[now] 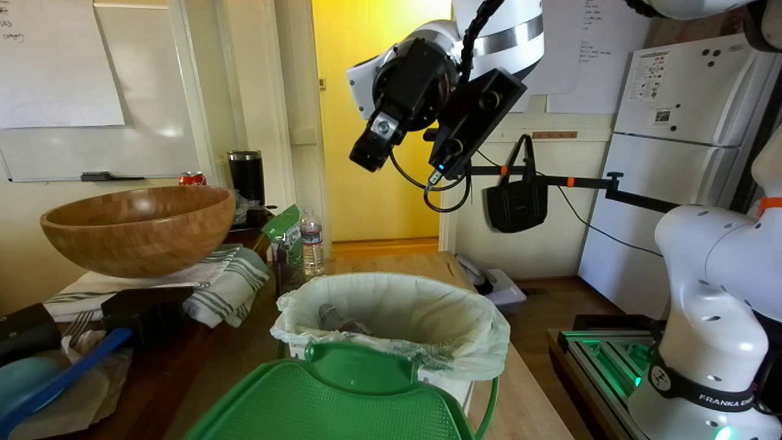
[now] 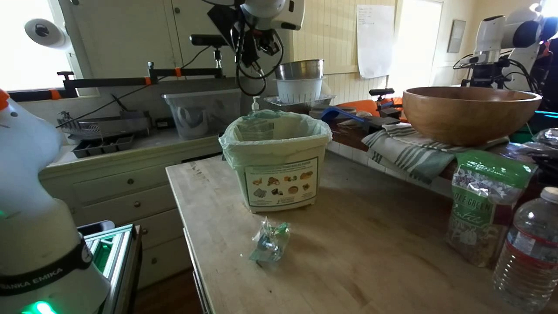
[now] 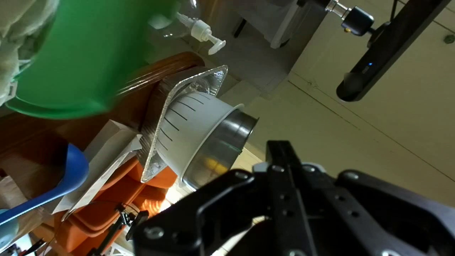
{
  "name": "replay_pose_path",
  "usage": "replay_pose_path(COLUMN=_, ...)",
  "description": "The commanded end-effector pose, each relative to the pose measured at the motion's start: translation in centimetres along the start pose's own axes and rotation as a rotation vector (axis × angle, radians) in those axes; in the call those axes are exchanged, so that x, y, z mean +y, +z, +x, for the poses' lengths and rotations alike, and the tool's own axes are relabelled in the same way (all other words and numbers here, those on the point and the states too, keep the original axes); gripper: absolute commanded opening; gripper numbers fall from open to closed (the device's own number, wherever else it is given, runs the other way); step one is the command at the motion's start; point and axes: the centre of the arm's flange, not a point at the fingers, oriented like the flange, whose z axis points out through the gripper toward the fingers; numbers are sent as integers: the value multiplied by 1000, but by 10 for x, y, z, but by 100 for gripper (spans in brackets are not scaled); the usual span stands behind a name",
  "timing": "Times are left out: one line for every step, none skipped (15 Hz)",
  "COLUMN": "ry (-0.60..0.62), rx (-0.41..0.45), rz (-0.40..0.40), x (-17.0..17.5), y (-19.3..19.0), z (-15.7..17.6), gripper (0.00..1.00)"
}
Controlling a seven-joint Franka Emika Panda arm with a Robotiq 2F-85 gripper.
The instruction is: Remove the plastic bottle from the trash can and place it on the counter top
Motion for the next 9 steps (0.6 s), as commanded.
replay_pose_path(ry=-11, rx=11, rz=12, x=-3, y=-2, z=1, gripper=0)
replay_pose_path(ry=-9, rx=13, rz=9, x=-3, y=-4, z=1, gripper=0)
replay_pose_path(ry=-2, rx=20, rz=-4, x=-4, y=-7, z=-1, gripper=0)
replay_pose_path(ry=0, rx=26, rz=-11, x=-3, y=-8, z=-1, gripper=0)
replay_pose_path(ry=2, rx=29, rz=-14, x=-2, y=-11, z=-2, gripper=0)
replay_pose_path(ry=6, rx=33, rz=-18, x=-1, y=-13, z=-2, gripper=0)
replay_pose_path(ry=10, rx=37, rz=-21, x=0, y=-15, z=-2, gripper=0)
replay_pose_path(ry=13, rx=40, rz=-26, x=1, y=-16, z=-2, gripper=0)
replay_pose_path(ry=19, rx=42, rz=-36, x=1, y=-17, z=-2, gripper=0)
